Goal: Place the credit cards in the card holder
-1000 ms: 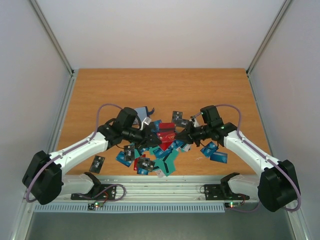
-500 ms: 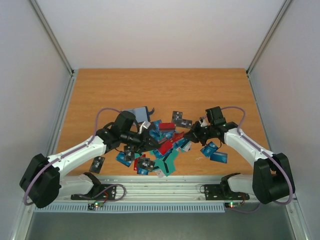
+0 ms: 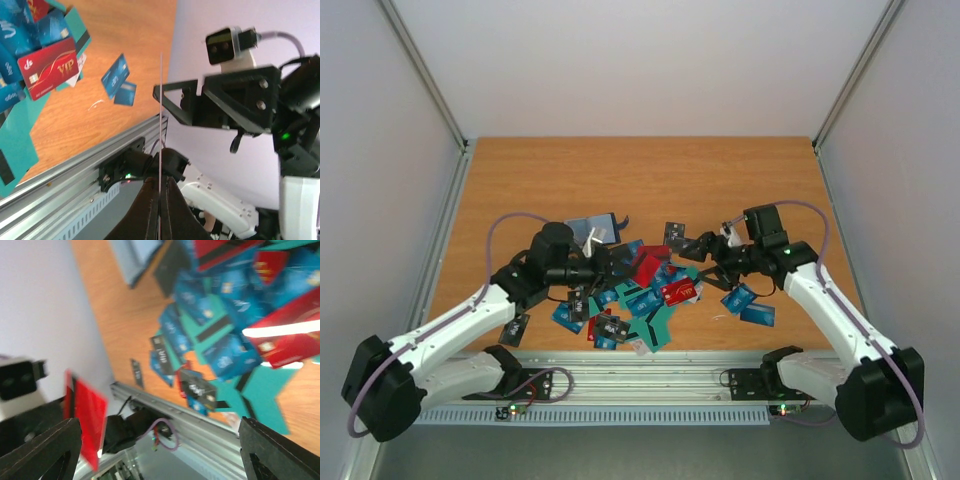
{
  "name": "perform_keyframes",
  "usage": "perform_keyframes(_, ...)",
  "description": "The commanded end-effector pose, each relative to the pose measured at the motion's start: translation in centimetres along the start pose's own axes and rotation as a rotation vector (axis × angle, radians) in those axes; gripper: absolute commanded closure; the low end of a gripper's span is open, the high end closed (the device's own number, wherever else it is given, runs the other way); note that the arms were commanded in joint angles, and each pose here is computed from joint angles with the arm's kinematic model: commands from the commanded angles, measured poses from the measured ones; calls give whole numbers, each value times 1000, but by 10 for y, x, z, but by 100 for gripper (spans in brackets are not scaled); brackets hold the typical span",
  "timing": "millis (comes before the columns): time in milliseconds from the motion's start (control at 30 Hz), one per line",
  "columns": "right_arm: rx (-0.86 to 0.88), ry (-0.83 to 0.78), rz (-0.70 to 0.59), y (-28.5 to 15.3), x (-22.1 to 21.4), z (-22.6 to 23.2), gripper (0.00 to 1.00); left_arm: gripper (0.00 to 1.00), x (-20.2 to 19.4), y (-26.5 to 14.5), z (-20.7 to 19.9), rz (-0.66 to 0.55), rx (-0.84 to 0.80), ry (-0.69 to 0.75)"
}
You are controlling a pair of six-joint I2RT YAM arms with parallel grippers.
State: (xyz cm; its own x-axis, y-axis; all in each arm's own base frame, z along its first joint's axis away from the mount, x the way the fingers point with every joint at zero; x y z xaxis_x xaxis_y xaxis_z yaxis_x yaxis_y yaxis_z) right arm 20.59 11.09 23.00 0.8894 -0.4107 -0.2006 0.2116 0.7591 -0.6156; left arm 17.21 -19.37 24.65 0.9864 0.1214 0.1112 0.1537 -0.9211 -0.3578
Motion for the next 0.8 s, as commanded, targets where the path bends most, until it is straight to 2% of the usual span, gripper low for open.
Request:
perform_keyframes(0, 244, -102, 89, -20, -17, 40, 13, 100, 10, -9, -19, -163, -77, 14)
perform_keyframes(200, 411, -113, 153, -28, -27, 68, 17, 100, 9, -26, -48, -298, -175, -68)
perform_keyframes(500, 507, -131, 194, -8, -29, 103, 32, 99, 8, -31, -88, -315, -262, -23)
perform_keyframes(567, 515, -145, 205, -5, -31, 111, 39, 99, 8, -30, -93, -324, -278, -12)
perform_keyframes(600, 524, -149, 200, -5, -33, 117, 54, 99, 7, -30, -97, -340, -286, -10)
perform_keyframes(767, 542, -151, 205, -5, -32, 123, 75, 99, 6, -27, -99, -343, -287, -9)
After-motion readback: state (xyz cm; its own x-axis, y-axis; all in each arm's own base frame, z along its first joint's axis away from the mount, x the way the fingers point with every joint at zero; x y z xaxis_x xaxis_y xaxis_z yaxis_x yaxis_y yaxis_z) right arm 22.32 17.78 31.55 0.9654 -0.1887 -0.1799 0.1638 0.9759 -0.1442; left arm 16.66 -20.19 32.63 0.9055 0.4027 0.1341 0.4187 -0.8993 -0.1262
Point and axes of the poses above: each gripper's point midway between its finger pads, its own y axis out along the fingers, its own z axis along the line the jaws close on, x = y × z, the point moved 10 cm from there along -y, back along the fingers, and after that the axes turned 9 degrees about y, right-handed, at the moved point
